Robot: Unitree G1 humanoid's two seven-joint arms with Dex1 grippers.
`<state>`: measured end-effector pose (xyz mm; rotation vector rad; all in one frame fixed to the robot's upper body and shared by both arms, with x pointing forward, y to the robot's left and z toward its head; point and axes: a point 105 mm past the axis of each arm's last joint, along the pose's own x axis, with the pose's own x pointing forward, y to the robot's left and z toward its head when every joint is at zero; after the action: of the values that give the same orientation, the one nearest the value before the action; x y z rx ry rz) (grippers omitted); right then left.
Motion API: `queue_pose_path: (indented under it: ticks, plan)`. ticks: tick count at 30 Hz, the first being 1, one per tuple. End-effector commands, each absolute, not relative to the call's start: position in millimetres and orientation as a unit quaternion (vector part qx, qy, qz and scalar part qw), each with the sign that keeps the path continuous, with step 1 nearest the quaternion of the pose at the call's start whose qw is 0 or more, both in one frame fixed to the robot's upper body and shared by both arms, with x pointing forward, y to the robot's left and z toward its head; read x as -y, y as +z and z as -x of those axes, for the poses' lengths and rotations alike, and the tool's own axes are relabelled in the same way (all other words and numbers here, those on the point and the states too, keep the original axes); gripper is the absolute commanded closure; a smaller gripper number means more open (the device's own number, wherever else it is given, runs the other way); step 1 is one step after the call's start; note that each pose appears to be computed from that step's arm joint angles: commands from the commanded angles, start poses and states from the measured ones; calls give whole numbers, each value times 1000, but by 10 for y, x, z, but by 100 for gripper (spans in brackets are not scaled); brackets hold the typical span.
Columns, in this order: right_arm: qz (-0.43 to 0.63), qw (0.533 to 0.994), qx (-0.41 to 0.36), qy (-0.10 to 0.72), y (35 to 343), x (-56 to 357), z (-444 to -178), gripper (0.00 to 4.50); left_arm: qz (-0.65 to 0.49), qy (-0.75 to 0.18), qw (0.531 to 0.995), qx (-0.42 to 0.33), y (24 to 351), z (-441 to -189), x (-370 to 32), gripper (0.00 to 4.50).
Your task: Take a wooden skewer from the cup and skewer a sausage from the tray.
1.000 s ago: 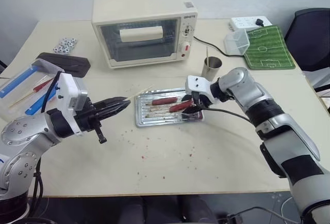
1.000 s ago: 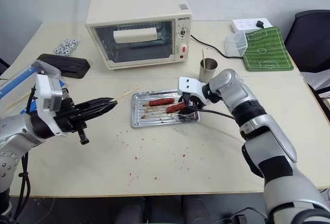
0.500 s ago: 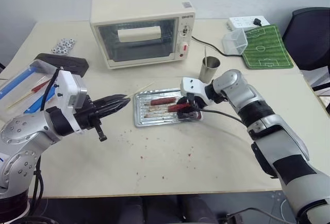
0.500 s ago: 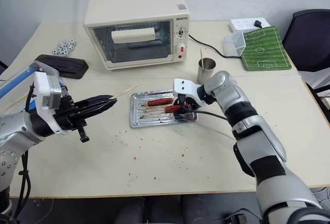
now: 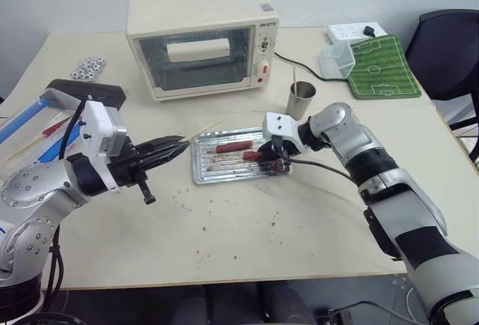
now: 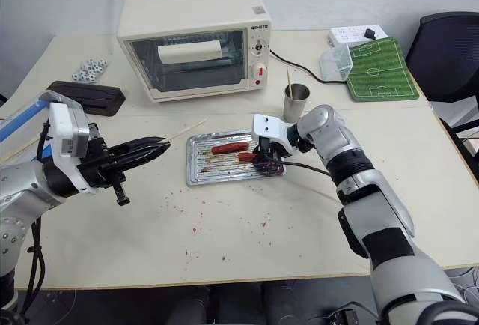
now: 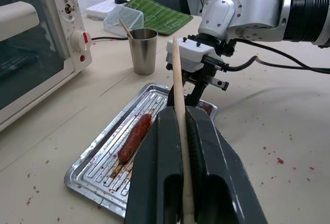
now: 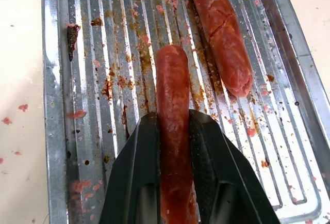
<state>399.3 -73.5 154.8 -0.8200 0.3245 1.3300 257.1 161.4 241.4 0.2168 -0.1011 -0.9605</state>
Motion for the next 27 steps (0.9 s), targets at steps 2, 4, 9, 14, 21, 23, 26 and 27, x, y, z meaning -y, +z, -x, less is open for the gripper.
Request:
queue_pose_path:
  ticks: [2, 4, 9, 14, 21, 23, 26, 27]
  plan:
    - [370, 705, -139, 589, 1538, 763, -4004, 370, -117, -460, 878, 64, 2476, -2582, -1612, 450]
    - [369, 706, -138, 588, 1547, 769, -4007, 370, -117, -461, 877, 64, 2472, -2588, -1612, 450]
    - [373, 707, -119, 589, 1696, 787, -3997, 370, -118, -465, 875, 62, 2470, -2608, -1623, 450]
    - [380, 700, -102, 596, 1883, 828, -3939, 370, -125, -472, 871, 56, 2481, -2642, -1662, 450]
    - [387, 699, -94, 594, 1930, 897, -3895, 370, -128, -477, 868, 57, 2499, -2681, -1669, 450]
    - [386, 697, -83, 599, 2008, 908, -3865, 370, -128, -483, 865, 51, 2482, -2675, -1668, 450]
    - [395, 677, -45, 620, 2213, 936, -3750, 370, -127, -500, 856, 21, 2400, -2646, -1703, 450]
    - [400, 671, -39, 623, 2248, 945, -3722, 370, -127, -506, 853, 13, 2377, -2631, -1711, 450]
